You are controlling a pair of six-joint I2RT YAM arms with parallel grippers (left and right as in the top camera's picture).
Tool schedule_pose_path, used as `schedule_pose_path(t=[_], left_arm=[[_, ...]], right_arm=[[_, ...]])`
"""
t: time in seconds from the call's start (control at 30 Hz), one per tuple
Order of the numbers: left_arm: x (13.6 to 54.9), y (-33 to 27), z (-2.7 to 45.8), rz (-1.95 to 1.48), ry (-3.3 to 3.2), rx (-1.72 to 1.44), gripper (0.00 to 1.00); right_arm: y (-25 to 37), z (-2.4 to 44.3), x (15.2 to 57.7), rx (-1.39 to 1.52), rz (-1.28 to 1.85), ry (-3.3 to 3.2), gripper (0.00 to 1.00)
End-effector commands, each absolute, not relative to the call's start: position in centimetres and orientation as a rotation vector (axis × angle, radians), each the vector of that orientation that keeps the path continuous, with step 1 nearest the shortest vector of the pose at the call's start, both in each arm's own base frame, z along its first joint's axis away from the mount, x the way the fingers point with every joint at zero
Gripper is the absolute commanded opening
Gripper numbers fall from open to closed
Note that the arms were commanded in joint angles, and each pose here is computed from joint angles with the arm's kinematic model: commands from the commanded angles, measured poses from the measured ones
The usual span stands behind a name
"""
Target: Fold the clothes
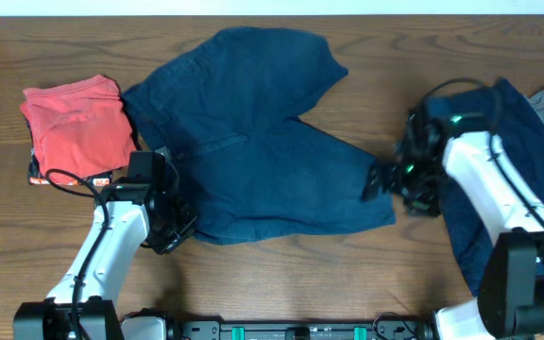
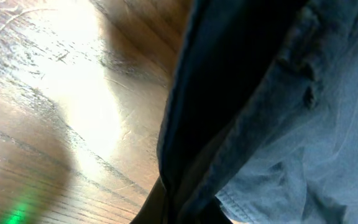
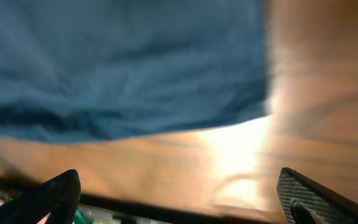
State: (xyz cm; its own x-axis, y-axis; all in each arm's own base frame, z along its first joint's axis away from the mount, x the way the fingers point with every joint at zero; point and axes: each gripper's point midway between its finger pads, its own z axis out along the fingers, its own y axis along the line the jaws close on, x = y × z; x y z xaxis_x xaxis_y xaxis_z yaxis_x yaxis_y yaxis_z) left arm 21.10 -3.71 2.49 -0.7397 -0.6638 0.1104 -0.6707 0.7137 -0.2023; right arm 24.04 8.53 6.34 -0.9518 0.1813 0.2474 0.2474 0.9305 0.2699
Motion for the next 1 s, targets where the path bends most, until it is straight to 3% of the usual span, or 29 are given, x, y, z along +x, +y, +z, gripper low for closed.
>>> schedule_pose_path(t=[0.0,0.17,0.37,0.47,0.57,0.63,0.67,0.83,0.97], left_arm=[[21.0,-3.2,2.5,0.329,-2.906,1.095,0.06],[20.9,-3.2,2.5,0.328,-2.913,1.073,0.06],[20.9,-3.2,2.5,0.328,-2.916,1.067,0.06],[20.9,-3.2,2.5,0.326,-2.915,1.062,0.06],[20.8,-3.2,2.5,0.325,-2.916,1.057,0.06],[20.7,-3.2,2.5,0.324,-2.913,1.057,0.06],[20.7,-3.2,2.5,0.323,-2.912,1.056,0.06],[21.0,-4.4,3.5,0.434,-2.952,0.898,0.06],[20.6,-5.0,6.1,0.452,-2.993,0.805,0.06]], right_arm=[[9.9,5.4,21.8,-0.362,-0.501,-2.784,0.99],[9.8,2.7,20.3,-0.450,-0.480,-2.754,0.99],[10.2,0.1,23.3,-0.553,-0.578,-2.884,0.94],[9.8,-0.2,24.6,-0.561,-0.555,-2.950,0.74],[9.2,-0.4,25.1,-0.580,-0.514,-2.982,0.38],[8.9,-0.5,25.1,-0.583,-0.486,-2.989,0.07],[8.8,-0.6,24.9,-0.585,-0.473,-2.986,0.01],[6.7,0.1,24.6,-0.619,-0.363,-3.008,0.01],[3.8,4.1,25.7,-0.666,-0.373,-3.076,0.01]])
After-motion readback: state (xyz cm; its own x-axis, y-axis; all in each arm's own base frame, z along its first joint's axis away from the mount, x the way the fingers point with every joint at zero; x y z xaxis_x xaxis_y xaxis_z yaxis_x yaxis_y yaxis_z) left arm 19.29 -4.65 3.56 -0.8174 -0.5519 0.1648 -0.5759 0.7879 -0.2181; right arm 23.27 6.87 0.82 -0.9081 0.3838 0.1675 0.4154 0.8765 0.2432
